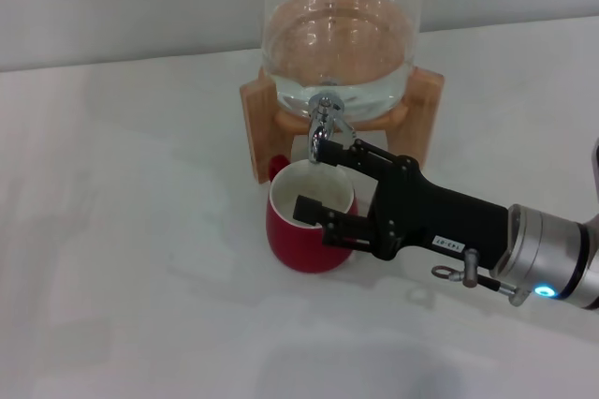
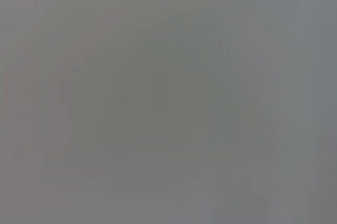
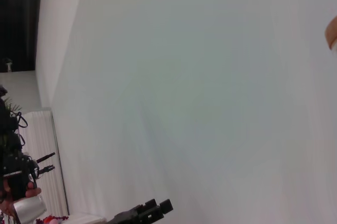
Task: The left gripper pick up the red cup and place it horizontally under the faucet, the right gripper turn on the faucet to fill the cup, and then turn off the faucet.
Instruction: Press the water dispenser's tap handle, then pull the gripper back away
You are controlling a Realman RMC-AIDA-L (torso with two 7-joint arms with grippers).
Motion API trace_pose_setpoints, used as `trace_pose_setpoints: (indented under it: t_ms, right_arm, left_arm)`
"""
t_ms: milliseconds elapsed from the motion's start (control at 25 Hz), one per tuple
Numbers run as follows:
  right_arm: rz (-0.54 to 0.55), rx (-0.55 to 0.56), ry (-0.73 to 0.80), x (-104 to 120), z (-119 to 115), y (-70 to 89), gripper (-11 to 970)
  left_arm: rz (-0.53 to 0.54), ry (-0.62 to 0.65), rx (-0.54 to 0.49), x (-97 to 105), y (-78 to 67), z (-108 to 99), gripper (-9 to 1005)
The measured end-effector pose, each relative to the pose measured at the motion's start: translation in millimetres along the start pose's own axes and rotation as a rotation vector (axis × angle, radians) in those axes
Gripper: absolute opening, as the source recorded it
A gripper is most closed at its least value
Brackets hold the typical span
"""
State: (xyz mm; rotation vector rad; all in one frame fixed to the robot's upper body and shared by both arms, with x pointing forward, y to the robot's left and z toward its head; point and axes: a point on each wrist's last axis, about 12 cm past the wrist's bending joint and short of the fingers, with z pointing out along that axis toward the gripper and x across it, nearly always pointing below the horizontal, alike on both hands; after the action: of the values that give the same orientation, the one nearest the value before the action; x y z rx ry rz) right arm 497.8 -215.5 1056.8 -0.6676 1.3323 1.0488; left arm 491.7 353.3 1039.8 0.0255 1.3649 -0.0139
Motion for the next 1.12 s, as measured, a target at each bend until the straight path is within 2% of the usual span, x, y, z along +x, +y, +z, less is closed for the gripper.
trace_pose_setpoints:
  t_ms: [400,1120]
  right_arm:
    - [-0.003,-0.020,0.002,-0.9,5.4,0.8,839]
    - [-0.007,0.012,0.005,-1.9,2.1,-4.1,838]
  left_arm:
    - [0.000,-0.004,0.004,-0.8,-0.7,2.8,864]
    - [0.001,-0.004,0.005,-0.9,-0.7,3.4,864]
